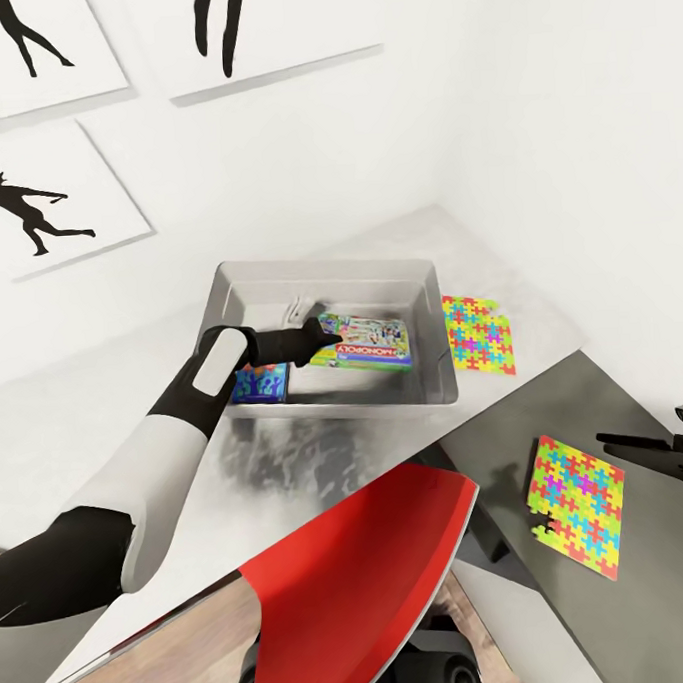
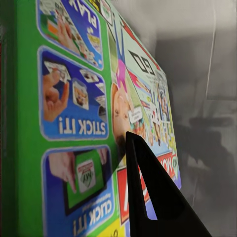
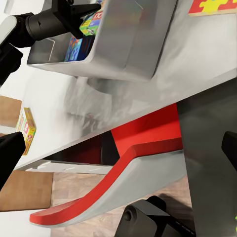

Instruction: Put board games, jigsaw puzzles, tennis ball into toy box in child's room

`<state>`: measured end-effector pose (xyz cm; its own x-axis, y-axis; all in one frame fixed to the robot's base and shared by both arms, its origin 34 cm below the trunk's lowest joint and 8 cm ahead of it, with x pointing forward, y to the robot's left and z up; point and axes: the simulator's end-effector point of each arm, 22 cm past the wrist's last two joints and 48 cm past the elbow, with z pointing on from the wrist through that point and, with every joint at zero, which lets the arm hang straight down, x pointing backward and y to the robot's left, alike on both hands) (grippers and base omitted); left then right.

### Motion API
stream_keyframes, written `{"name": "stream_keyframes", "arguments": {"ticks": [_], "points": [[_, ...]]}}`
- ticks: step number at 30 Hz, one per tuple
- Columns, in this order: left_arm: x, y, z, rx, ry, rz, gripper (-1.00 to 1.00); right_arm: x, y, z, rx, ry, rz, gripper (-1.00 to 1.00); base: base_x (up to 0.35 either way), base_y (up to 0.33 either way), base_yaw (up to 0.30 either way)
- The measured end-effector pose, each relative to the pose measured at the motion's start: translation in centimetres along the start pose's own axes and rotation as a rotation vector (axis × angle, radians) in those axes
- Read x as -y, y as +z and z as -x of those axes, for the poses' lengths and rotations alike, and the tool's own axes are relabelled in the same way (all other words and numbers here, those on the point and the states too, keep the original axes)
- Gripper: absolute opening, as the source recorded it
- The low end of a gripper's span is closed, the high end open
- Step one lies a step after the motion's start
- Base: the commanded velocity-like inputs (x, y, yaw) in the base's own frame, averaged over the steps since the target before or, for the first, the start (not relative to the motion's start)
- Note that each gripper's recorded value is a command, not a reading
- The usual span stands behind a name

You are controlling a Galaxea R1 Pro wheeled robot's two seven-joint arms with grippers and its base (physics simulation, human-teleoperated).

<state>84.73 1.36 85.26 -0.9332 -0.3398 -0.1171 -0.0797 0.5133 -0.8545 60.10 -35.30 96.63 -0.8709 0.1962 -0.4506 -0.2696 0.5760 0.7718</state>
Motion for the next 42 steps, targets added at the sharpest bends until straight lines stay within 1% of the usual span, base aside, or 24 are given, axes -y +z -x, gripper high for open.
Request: {"name": "stream_keyframes", "arguments": {"ticks": [8,22,42], "points": [[-0.1,0.1,0.0,0.001,-0.007,-0.004,-1.00,0.1,0.1,-0.1,-0.001,0.002,0.000,1.00,0.000,0.000,0.000],[-0.4,0.6,-0.2,-0.004,-0.050,-0.033,-1.00,0.8,0.4,-0.6,-0.012,0.017,-0.004,1.00,0.000,0.000,0.000],[-0.3,1.0,0.2,0.006,-0.018,-0.045,-1.00,1.8,1.0,-1.3,-0.029,0.039,-0.010,1.00,0.000,0.000,0.000]]}}
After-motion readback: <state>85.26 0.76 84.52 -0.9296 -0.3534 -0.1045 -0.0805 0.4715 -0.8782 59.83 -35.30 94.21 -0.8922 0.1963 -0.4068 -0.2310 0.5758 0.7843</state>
